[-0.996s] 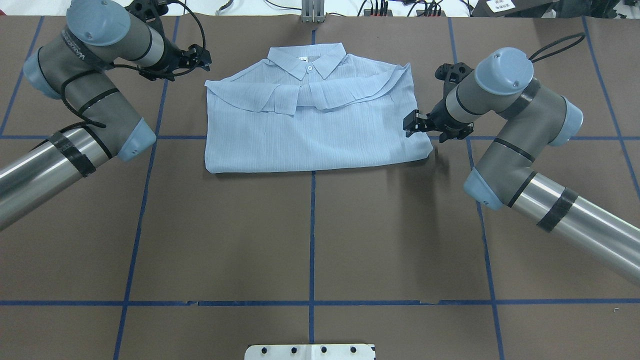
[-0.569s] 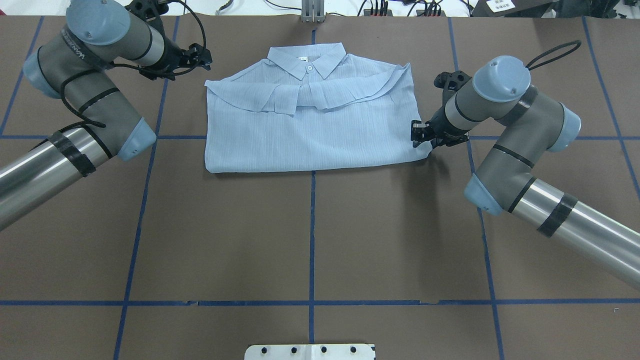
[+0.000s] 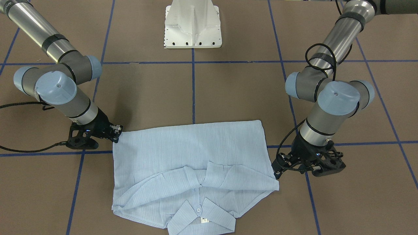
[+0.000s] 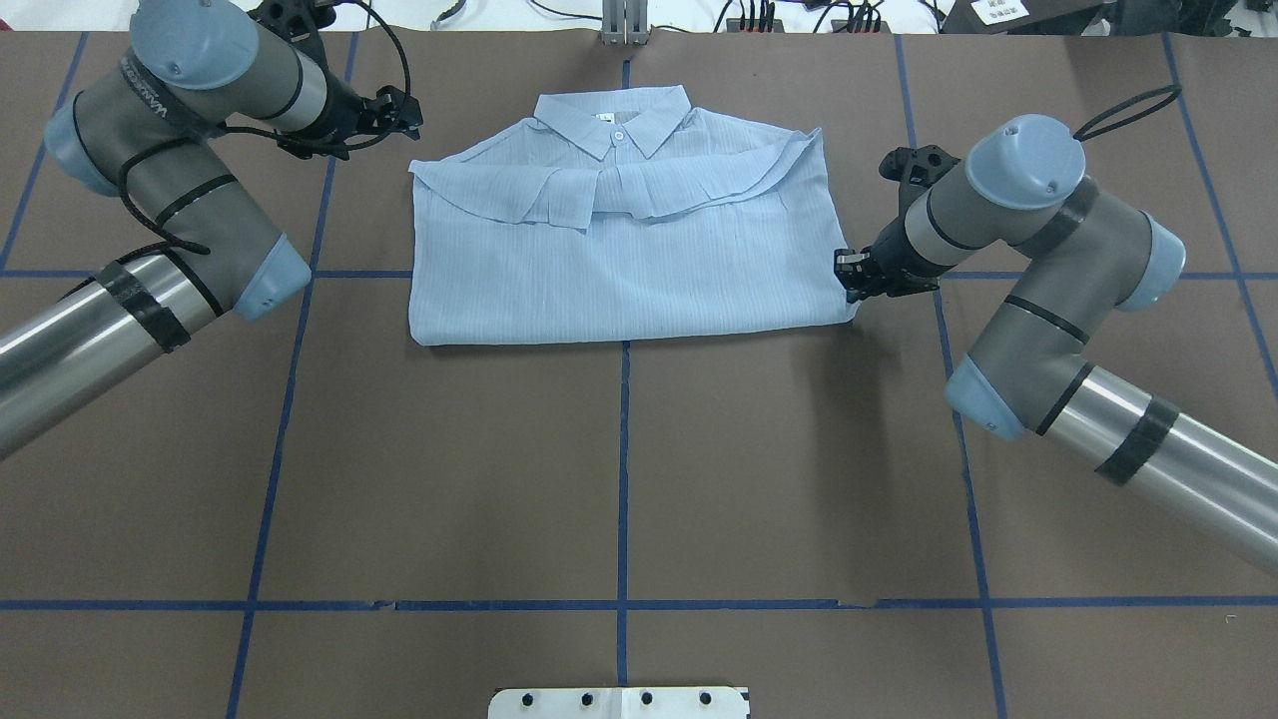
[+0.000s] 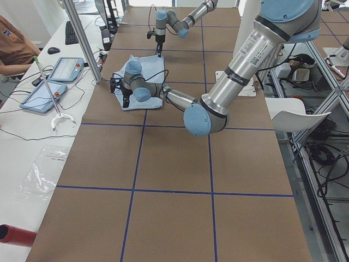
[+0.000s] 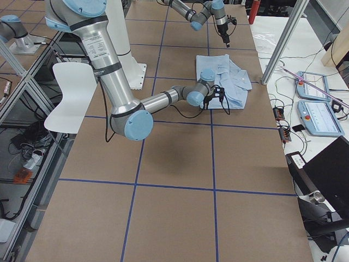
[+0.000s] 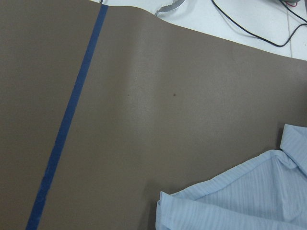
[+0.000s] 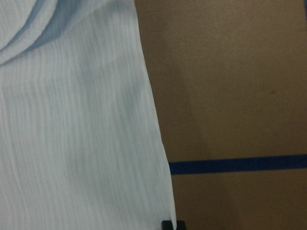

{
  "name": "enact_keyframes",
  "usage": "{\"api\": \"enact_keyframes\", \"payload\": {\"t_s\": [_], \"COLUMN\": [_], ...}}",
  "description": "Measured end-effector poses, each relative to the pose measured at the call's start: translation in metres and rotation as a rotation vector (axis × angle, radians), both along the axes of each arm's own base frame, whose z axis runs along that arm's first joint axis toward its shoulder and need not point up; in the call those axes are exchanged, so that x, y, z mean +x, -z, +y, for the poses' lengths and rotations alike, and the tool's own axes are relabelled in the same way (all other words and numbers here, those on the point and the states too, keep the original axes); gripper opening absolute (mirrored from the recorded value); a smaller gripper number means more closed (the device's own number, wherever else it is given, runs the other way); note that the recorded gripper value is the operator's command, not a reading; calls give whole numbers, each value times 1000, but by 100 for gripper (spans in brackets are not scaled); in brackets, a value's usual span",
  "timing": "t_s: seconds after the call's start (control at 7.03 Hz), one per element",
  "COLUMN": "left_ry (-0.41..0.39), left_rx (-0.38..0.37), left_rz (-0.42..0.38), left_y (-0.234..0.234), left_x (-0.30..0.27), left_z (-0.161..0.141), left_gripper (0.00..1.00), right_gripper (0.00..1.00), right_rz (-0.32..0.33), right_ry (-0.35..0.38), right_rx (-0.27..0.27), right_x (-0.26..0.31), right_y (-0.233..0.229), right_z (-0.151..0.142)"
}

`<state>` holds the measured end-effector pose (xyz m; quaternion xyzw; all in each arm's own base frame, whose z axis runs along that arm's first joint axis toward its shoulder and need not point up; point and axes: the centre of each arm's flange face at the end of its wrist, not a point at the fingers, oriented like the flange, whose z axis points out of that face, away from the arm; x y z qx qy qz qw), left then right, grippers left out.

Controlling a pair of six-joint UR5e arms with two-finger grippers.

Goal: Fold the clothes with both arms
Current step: 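Drag the folded shirt with the right gripper toward the robot, rotating it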

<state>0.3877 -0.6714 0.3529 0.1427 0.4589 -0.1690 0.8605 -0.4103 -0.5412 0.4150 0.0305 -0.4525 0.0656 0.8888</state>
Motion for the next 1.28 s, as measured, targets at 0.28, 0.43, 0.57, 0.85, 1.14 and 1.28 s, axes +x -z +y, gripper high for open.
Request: {"api": "enact_keyframes", "payload": {"t_s": [0.28,0.43,0.57,0.85,1.14,1.28], "left_ry": [3,6,8,12,22,25], "left_rx": [1,4,4,-3,-18,-23], "left_rz": [3,7,9,11,26,35], "left_y": [2,6,15,33,40,43], "left_x": [-1,-4,-9,-19,-18,-17], "left_z": [0,3,10,24,29,31], "left_gripper": [100,100,100,100,100,100], "right_gripper": [0,0,0,0,0,0], "right_rz": [-16,-21,-29,-45,-60,-59], "right_ry": [4,14,39,144,323,417], "right_rx": [13,18,23,26,25,18], "right_x": [35,57,80,107,97,86], "right_y": [-8,-13,-15,-8,8,10], "right_z": [39,69,110,201,285,322]}}
